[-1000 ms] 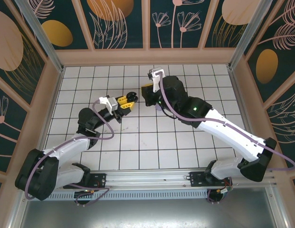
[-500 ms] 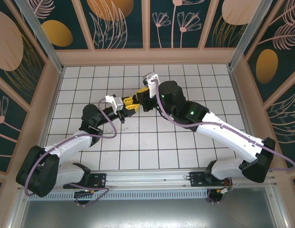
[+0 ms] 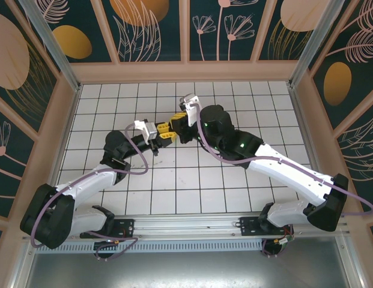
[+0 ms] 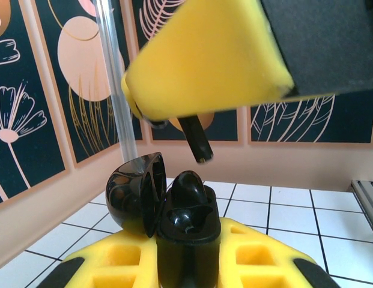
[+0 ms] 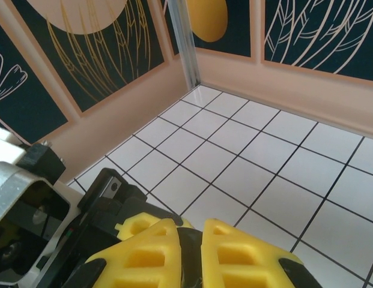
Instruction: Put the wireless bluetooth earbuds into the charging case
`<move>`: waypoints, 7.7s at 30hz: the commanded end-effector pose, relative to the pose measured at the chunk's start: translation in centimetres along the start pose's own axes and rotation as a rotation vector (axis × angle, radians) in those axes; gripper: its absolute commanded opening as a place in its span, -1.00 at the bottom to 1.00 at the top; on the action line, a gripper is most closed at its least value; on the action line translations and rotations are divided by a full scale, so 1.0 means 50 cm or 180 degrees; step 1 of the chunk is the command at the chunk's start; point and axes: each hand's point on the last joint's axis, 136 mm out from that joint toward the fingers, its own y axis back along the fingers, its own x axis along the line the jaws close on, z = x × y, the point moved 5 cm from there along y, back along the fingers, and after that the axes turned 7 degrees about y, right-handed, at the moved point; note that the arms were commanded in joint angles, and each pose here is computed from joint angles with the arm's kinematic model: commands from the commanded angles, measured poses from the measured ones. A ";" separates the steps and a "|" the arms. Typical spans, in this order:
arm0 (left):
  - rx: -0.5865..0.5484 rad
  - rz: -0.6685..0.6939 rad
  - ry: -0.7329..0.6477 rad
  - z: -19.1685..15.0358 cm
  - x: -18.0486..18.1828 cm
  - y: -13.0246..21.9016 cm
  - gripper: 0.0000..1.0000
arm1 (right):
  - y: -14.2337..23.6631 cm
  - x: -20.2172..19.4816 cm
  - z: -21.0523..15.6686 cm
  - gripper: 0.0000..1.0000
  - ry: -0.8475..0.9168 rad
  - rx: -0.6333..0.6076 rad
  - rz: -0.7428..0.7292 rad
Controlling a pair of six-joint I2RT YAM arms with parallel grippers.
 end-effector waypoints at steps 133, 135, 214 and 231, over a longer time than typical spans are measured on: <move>-0.0308 -0.0144 -0.0081 0.074 -0.004 -0.021 -1.00 | 0.004 -0.027 0.027 -0.90 -0.0136 -0.0492 -0.0095; -0.0319 -0.0153 -0.0088 0.077 -0.005 -0.021 -1.00 | -0.002 -0.026 0.021 -0.90 -0.0129 -0.0445 -0.0079; -0.0371 0.0232 0.0039 0.084 0.026 -0.022 -1.00 | -0.013 -0.020 0.016 0.03 -0.0022 -0.0038 -0.0061; -0.0286 0.0208 0.0080 0.041 0.029 -0.021 -1.00 | 0.028 -0.063 0.142 0.34 -0.0584 -0.0495 0.0189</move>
